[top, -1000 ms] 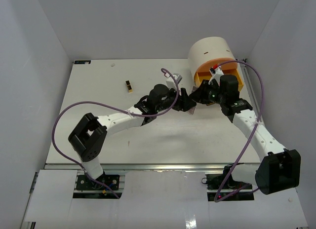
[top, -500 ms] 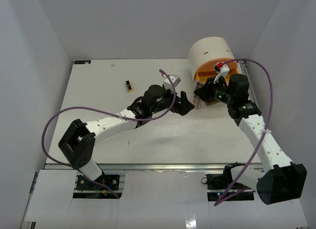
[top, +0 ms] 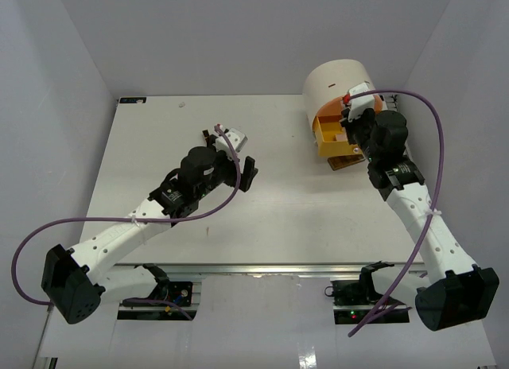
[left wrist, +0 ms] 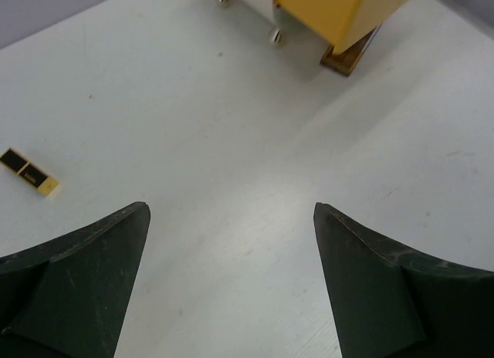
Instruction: Organize the makeup
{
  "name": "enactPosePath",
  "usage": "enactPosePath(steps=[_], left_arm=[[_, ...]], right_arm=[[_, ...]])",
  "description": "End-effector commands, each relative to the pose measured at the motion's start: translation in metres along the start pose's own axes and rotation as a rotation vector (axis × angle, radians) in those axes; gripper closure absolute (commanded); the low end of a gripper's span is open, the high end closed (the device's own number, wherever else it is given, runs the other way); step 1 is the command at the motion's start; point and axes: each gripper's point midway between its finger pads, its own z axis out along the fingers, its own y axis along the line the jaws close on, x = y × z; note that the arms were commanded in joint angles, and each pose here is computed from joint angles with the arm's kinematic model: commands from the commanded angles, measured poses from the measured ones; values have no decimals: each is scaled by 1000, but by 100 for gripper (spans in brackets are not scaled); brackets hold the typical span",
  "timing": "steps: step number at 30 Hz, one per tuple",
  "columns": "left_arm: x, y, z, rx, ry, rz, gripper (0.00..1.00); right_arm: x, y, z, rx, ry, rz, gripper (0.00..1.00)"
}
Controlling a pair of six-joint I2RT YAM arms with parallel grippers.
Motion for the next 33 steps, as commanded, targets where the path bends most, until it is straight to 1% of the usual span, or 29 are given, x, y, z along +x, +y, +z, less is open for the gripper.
enactPosePath(steps=[1, 3, 7, 9, 10, 12, 13, 15, 16, 18, 20, 22, 24, 25, 26, 28, 31, 33], left_arm=[[25, 24, -15, -95, 64, 94, 2], [23, 24, -18, -92, 47, 91, 2], [24, 26, -17, -93, 51, 85, 2], [26, 26, -16, -90, 56, 83, 2], [25, 27, -17, -90, 55, 78, 2], [26, 27, -17, -93, 56, 78, 2], [27, 29, -17, -98, 59, 77, 2], [26, 30, -17, -101, 57, 76, 2], [27, 30, -17, -102, 58, 75, 2], [27, 31, -16, -101, 58, 72, 2], [28, 30, -16, -97, 60, 69, 2], [28, 30, -16, -96, 61, 69, 2], [27, 31, -16, -99, 59, 66, 2], [26, 31, -17, -97, 56, 65, 2], [25, 31, -17, -97, 54, 63, 2], [25, 31, -18, -94, 52, 60, 2], [24, 28, -18, -70, 48, 45, 2], [25, 25, -17, -49, 50, 31, 2]], right_arm=[[4, -49, 15, 283, 9, -205, 91], [11, -55, 25, 322, 23, -257, 89], [18, -60, 44, 351, 38, -359, 86], [27, -61, 57, 358, 55, -409, 83], [26, -62, 61, 365, 51, -427, 80], [33, -59, 69, 348, 61, -455, 68], [37, -56, 73, 335, 67, -463, 61], [42, -51, 77, 304, 76, -459, 36], [45, -47, 79, 282, 82, -452, 28], [47, -37, 82, 225, 84, -430, 20], [44, -32, 81, 192, 82, -390, 15], [32, -26, 73, 144, 60, -342, 9], [17, -14, 65, 67, 8, -313, 6], [4, -9, 50, 31, -25, -299, 3], [-5, 3, 38, -45, -63, -295, 2], [-13, 21, 22, -143, -96, -272, 5], [-6, 56, -2, -326, -105, -193, 6], [7, 85, -19, -482, -97, -148, 6]])
